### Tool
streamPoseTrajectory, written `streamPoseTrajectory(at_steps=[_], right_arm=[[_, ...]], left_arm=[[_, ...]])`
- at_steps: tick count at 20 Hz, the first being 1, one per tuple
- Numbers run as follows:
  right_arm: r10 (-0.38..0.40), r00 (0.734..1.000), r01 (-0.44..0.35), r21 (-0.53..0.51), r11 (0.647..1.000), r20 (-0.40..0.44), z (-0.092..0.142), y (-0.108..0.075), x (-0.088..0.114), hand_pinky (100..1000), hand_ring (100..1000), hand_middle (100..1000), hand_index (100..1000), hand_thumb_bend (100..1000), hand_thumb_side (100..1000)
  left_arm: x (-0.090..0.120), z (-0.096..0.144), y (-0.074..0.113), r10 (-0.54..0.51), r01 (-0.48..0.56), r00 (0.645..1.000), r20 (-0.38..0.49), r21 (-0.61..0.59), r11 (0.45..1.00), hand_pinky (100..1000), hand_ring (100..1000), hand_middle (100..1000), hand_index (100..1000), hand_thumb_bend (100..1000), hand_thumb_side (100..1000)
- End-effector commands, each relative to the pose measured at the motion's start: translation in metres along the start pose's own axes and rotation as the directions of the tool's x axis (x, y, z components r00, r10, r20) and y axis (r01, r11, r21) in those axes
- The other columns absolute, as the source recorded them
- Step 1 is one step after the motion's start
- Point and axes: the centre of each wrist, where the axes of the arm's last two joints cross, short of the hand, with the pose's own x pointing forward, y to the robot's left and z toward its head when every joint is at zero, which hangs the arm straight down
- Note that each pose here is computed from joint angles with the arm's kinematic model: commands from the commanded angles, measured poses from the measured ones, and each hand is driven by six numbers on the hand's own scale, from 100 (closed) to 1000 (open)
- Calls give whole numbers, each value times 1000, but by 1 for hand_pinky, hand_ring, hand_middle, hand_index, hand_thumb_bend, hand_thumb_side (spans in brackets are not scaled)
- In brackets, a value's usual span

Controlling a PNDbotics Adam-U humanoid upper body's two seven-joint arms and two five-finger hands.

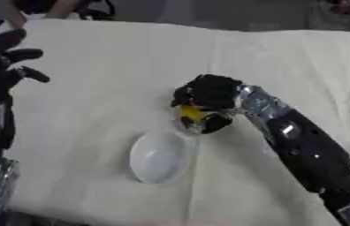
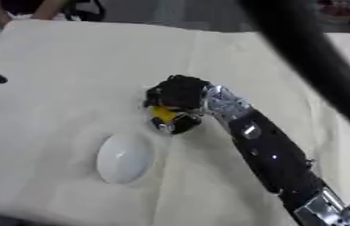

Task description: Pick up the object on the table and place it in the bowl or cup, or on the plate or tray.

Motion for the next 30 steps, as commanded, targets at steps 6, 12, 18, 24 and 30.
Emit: streamPoseTrajectory(at_steps=[6,12,18,24,30], right_arm=[[-143,987,126,-205,971,-67,8,24,1,100,343,428,504,100,690],[-281,952,226,-347,910,-118,9,45,11,100,261,316,414,100,668],[-360,923,229,-556,799,-136,21,44,9,100,100,100,168,100,697],[-381,910,182,-672,718,-161,37,55,8,100,100,100,100,100,684],[-362,916,184,-623,760,-171,43,66,7,100,100,100,100,100,713]], left_arm=[[5,-6,2,5,-6,1000,31,14,1000,466,712,787,818,266,880],[8,-11,-3,32,-34,998,48,32,999,466,712,787,818,265,880],[15,-18,-10,70,-74,994,78,44,996,468,712,787,816,262,879],[16,-16,-7,67,-71,995,74,53,996,468,711,786,814,262,877],[16,-15,-7,64,-68,996,69,53,996,469,710,786,813,263,876]])
